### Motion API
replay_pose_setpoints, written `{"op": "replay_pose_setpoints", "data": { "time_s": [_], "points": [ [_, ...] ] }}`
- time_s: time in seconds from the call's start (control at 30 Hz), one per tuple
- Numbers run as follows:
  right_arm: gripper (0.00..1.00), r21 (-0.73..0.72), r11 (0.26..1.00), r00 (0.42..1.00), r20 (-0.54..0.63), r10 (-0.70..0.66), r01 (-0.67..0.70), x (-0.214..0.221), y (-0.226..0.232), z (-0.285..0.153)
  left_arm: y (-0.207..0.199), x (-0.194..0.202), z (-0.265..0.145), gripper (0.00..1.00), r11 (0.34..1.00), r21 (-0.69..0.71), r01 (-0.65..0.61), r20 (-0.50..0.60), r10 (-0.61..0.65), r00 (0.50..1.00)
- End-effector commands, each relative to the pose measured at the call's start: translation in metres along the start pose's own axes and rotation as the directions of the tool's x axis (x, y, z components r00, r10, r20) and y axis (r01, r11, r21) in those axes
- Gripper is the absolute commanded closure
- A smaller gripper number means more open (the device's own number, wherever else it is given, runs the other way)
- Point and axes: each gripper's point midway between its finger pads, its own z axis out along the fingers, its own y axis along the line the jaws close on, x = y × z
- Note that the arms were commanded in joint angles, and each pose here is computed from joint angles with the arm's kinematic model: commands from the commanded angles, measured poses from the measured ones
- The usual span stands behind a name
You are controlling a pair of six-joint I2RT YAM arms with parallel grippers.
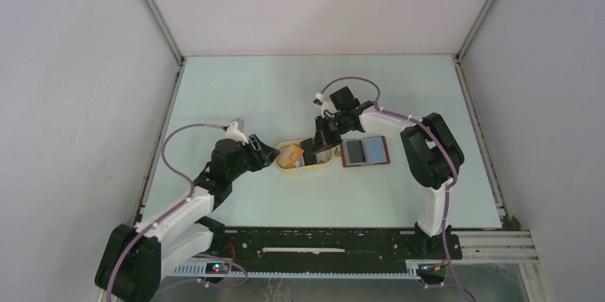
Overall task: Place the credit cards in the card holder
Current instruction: Pick up the credit card from the storage box, then insert the credit card into the card holder.
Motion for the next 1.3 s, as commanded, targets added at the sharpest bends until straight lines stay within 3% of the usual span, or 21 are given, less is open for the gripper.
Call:
{"op": "replay_pose_setpoints", "data": {
  "time_s": [0.0, 0.23, 0.43, 0.73, 1.07, 1.27],
  "points": [
    [1.00, -0.026, 0.984, 0.981, 0.082, -0.174, 0.177, -0.021, 0.029, -0.038, -0.020, -0.030, -0.017, 0.46, 0.996, 0.053, -0.068, 0.133, 0.061, 0.989],
    [1.00, -0.192, 0.915, 0.935, 0.098, -0.341, 0.354, -0.011, 0.054, -0.079, -0.055, -0.063, -0.045, 0.34, 0.980, 0.172, -0.095, 0.284, 0.043, 0.958],
    [1.00, -0.314, 0.838, 0.895, 0.137, -0.425, 0.446, 0.005, 0.059, -0.122, -0.104, -0.071, -0.057, 0.29, 0.909, 0.398, -0.122, 0.297, -0.001, 0.955],
    [1.00, -0.399, 0.813, 0.904, 0.228, -0.361, 0.425, 0.026, 0.028, -0.173, -0.161, -0.044, -0.027, 0.26, 0.841, 0.513, -0.169, 0.181, 0.087, 0.980],
    [1.00, -0.440, 0.811, 0.916, 0.295, -0.274, 0.384, 0.025, 0.004, -0.190, -0.224, -0.004, 0.040, 0.26, 0.770, 0.625, -0.128, 0.005, 0.160, 0.987],
    [1.00, -0.450, 0.809, 0.917, 0.306, -0.257, 0.377, 0.023, 0.000, -0.194, -0.235, 0.014, 0.065, 0.31, 0.756, 0.649, -0.078, -0.072, 0.163, 0.984]
  ]
}}
